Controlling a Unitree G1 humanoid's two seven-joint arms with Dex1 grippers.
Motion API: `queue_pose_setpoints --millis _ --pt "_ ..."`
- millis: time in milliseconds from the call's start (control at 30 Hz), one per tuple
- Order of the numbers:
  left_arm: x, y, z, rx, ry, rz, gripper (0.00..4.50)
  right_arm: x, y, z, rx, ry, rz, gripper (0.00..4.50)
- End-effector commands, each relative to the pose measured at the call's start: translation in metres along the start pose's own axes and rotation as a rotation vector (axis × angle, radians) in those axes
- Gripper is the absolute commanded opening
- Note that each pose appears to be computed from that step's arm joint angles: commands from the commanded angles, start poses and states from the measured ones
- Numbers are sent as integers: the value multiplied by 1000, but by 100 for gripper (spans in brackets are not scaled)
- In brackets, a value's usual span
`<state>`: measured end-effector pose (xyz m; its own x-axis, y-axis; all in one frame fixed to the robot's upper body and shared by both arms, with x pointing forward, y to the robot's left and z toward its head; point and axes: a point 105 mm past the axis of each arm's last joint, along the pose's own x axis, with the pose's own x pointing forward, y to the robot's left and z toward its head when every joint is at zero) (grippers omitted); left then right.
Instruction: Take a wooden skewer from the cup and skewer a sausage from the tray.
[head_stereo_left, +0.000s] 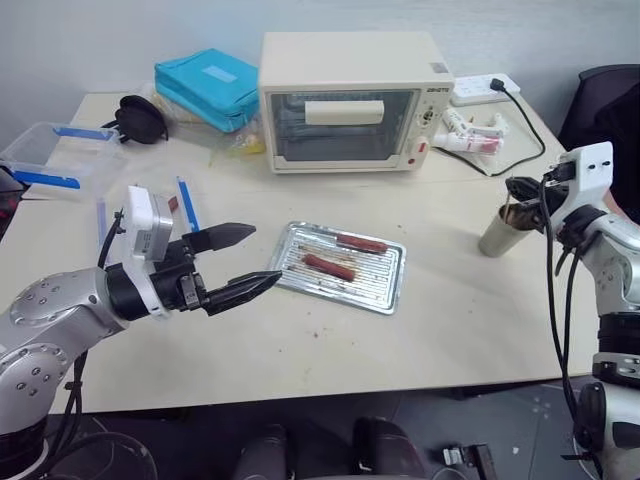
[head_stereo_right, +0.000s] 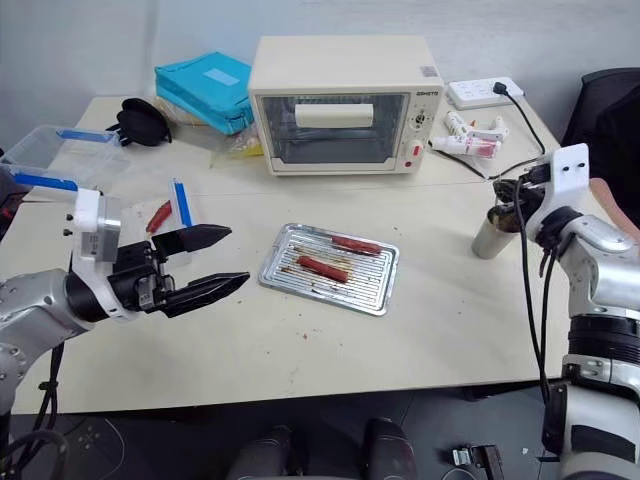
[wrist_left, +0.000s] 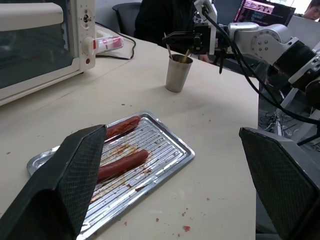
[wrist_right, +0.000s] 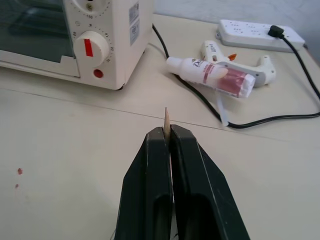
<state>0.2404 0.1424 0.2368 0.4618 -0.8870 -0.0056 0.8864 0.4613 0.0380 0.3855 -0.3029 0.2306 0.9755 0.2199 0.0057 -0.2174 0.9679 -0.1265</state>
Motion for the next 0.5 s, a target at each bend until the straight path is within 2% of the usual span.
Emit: queue_pose_setpoints --millis 33,233,433,500 --pt "2 1 7 32 -28 -16 450 -15 -14 46 -6 -122 -27 1" --pt "10 3 8 27 -48 -51 450 -30 -28 97 72 -244 -51 1" --pt "17 5 7 35 -70 -71 450 -29 -27 123 394 -332 -36 1" --pt "22 9 11 54 -100 -53 450 -23 -12 131 612 -358 17 1"
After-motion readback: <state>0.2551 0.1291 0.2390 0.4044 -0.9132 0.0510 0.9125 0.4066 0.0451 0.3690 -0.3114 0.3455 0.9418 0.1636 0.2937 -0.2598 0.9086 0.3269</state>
